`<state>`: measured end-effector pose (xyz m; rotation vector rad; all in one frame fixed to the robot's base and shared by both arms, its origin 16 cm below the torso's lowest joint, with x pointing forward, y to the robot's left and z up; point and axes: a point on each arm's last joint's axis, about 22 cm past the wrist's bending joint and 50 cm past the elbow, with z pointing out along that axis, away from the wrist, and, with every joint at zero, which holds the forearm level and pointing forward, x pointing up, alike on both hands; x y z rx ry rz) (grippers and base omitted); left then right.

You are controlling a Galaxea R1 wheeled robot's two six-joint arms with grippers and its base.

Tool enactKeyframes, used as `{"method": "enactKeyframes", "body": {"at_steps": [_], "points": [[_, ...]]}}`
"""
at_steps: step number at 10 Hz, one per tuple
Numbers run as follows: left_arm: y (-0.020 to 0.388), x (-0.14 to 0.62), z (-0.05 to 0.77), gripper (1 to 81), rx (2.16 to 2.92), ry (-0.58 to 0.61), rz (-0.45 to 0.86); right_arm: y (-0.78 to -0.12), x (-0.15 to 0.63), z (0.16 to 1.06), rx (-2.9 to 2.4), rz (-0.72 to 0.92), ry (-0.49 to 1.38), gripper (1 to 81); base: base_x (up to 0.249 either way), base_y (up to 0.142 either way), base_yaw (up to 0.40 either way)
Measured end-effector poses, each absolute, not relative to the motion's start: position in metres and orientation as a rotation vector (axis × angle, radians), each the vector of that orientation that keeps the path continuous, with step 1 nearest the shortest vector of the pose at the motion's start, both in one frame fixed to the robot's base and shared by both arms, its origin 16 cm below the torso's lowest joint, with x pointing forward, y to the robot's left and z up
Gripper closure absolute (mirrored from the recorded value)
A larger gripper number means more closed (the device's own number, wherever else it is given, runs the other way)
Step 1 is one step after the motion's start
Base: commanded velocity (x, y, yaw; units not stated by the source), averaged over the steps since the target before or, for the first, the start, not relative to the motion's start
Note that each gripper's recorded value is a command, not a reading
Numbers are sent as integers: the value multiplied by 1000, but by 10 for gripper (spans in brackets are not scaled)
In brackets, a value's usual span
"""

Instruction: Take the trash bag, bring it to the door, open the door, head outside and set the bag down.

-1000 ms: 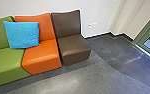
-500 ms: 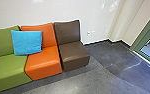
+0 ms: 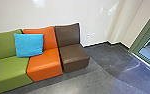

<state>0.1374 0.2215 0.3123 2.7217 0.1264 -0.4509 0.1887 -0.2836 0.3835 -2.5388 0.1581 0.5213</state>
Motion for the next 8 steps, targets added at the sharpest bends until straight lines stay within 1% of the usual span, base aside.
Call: {"method": "enactKeyframes", "body": {"at_steps": [2, 4, 5, 7, 8], "points": [[212, 108, 326, 811, 2715, 110, -482, -292, 157, 387, -2567, 550, 162, 10, 0, 0, 0], [199, 79, 340, 811, 2698, 90, -521, -279, 110, 398, -2551, 607, 167, 10, 0, 0, 0], [200, 68, 345, 811, 2706, 80, -534, -271, 95, 402, -2543, 620, 163, 10, 0, 0, 0], [202, 68, 350, 811, 2735, 34, -497, -253, 96, 405, -2549, 568, 149, 10, 0, 0, 0], [196, 64, 357, 811, 2733, 13, -475, -247, 96, 408, -2555, 540, 141, 10, 0, 0, 0]]}}
